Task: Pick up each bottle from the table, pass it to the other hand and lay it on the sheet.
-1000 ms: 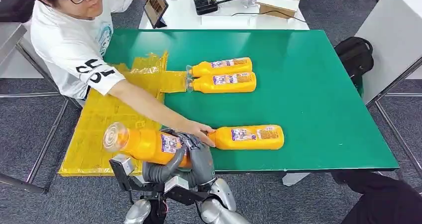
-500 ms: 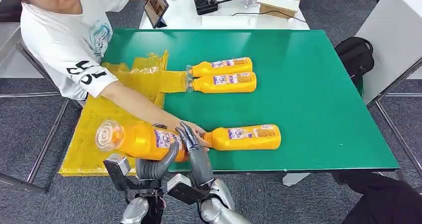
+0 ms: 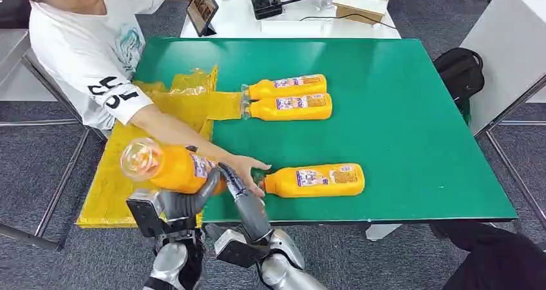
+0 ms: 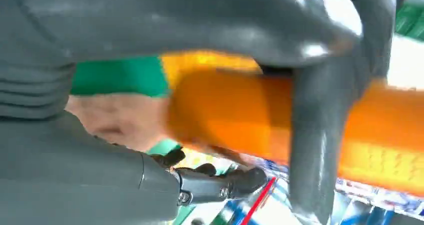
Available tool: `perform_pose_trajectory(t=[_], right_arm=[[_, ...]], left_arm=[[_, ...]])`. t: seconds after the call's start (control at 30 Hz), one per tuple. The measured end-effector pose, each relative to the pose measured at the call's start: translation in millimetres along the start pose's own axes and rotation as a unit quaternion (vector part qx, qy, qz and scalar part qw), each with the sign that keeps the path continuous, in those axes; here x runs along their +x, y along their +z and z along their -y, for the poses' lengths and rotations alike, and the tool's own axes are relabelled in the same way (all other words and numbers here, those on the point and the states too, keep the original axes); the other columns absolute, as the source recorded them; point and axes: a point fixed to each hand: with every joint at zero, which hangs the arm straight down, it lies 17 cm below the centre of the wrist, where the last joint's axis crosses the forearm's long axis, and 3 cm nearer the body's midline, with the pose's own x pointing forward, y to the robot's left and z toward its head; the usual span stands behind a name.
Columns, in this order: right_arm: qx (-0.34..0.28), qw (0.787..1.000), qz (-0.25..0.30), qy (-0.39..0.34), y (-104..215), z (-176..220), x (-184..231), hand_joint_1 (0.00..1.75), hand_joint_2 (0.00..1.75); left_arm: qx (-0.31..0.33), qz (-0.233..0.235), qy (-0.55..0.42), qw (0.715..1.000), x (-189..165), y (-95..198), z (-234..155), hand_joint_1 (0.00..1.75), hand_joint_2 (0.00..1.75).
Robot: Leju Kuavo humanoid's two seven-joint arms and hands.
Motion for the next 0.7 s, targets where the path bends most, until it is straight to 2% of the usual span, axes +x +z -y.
perform_pose_trajectory(t=[0.17,0.33,0.53,0.63,0.7], right_arm=[[-0.045,0.998,0.036,-0.008,-8,28,24,0.0,0.0],[-0.13,0.989,0.07,-0.019,-11,78,55,0.0,0.0],[-0.17,0.981,0.088,-0.025,-9,104,70,0.0,0.0],[-0.21,0.973,0.091,-0.036,-5,126,76,0.0,0.0],[-0.229,0.968,0.093,-0.043,-1,137,79,0.0,0.0]], left_arm=[[0.058,0.028,-0.118,0.991,-11,-44,-45,1.75,1.75],[0.088,0.022,-0.207,0.974,-34,-61,-86,1.75,1.75],[0.087,0.012,-0.238,0.967,-47,-65,-100,1.75,1.75],[0.059,0.023,-0.295,0.953,-54,-65,-100,1.75,1.75],[0.023,0.04,-0.353,0.935,-58,-66,-96,1.75,1.75]])
